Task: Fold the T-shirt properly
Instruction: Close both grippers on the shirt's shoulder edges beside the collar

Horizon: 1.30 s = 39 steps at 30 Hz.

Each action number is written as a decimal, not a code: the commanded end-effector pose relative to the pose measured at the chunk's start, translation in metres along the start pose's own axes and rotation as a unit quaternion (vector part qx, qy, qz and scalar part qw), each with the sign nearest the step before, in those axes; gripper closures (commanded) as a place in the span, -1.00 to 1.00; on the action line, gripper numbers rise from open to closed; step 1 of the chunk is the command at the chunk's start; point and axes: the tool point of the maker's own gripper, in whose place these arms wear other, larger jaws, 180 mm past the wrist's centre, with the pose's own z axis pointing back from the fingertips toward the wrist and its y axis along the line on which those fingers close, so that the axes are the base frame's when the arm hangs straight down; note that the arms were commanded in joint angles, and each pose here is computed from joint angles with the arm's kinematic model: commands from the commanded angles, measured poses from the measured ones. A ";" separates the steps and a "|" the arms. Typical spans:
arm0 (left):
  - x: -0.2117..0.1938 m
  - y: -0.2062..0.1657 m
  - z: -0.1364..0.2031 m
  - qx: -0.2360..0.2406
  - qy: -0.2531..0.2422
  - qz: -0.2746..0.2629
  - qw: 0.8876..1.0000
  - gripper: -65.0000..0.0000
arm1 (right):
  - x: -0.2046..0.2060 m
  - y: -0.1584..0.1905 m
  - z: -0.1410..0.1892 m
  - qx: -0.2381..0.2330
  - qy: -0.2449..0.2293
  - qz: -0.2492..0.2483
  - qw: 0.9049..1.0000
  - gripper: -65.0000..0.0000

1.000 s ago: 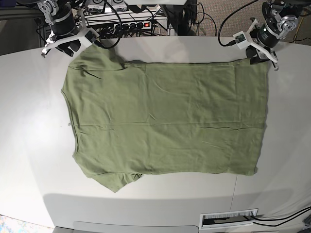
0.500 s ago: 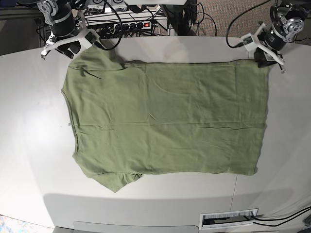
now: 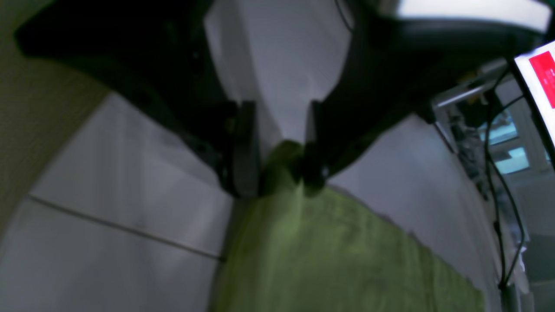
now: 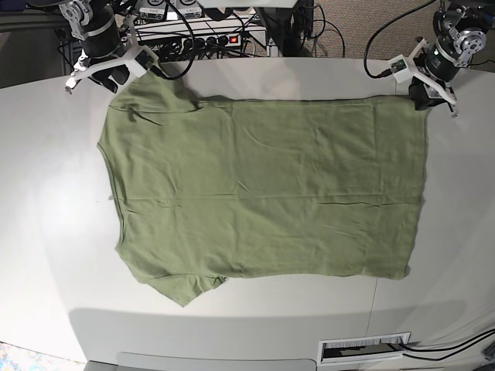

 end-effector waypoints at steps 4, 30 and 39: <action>0.006 0.003 -0.005 -0.011 -0.012 -0.004 1.000 0.44 | 0.001 -0.007 0.003 -0.012 -0.002 0.002 1.000 0.49; 0.013 0.002 -0.018 -0.026 0.006 -0.031 0.999 1.00 | 0.003 -0.008 0.002 -0.005 -0.012 0.016 1.000 0.17; 0.014 0.002 -0.018 -0.027 0.002 -0.031 0.999 1.00 | 0.000 0.021 -0.005 0.069 -0.019 0.013 0.997 0.09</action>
